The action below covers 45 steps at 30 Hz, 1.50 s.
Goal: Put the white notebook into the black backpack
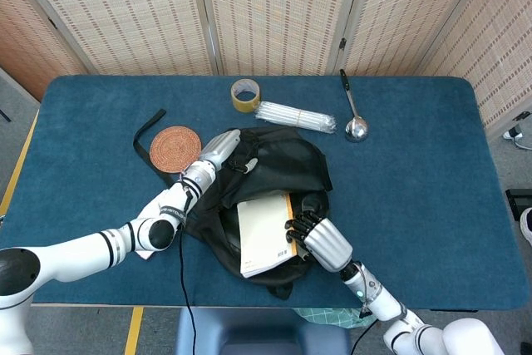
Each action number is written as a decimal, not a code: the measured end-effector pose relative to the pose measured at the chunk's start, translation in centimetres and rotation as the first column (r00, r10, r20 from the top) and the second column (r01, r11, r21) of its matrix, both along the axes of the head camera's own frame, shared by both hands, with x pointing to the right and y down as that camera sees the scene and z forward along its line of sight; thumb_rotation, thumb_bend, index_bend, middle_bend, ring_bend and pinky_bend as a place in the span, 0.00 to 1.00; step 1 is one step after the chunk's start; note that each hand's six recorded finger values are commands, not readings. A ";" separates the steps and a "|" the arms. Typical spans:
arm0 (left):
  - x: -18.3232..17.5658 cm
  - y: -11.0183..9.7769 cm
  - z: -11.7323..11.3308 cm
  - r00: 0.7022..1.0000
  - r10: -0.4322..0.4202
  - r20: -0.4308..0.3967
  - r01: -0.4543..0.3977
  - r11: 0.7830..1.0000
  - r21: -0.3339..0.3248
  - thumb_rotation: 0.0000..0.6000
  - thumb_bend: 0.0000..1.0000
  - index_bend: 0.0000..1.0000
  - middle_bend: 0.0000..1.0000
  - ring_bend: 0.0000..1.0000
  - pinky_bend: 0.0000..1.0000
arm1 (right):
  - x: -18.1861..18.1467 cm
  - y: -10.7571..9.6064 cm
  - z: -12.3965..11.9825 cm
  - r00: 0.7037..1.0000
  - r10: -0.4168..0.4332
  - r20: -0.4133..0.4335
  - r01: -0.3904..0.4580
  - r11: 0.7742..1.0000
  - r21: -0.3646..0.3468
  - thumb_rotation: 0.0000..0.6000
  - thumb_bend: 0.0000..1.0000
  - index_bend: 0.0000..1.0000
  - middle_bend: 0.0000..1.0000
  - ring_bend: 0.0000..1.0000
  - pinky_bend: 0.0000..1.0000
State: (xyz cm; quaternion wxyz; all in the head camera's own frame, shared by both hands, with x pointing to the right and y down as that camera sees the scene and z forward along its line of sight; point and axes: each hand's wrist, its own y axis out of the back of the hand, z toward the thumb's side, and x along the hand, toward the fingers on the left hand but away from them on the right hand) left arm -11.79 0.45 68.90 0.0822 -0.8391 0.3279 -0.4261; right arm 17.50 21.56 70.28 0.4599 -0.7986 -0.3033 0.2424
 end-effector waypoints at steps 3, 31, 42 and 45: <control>0.0 0.0 -0.1 1.000 0.002 -0.004 -0.002 1.000 0.000 1.00 0.50 0.55 0.27 0.16 0.00 | -0.5 -0.8 0.6 1.000 -0.006 -0.029 0.007 1.000 0.017 1.00 0.46 0.75 0.43 0.36 0.35; -0.9 0.2 -0.6 1.000 -0.003 -0.002 0.003 1.000 -0.007 1.00 0.48 0.52 0.26 0.15 0.00 | -2.8 -4.0 4.5 0.959 -0.023 -0.282 0.061 0.990 0.126 1.00 0.46 0.04 0.08 0.14 0.06; -1.1 0.7 -0.8 1.000 0.008 0.008 -0.008 1.000 -0.011 1.00 0.45 0.43 0.24 0.13 0.00 | -0.3 -2.7 2.1 0.959 0.013 -0.282 0.022 0.992 0.122 1.00 0.46 0.00 0.00 0.07 0.00; -1.3 1.0 -1.1 1.000 0.017 0.005 -0.017 1.000 -0.017 1.00 0.43 0.36 0.20 0.10 0.00 | 0.9 -2.3 0.7 0.959 0.021 -0.282 0.014 0.993 0.120 1.00 0.46 0.00 0.00 0.07 0.00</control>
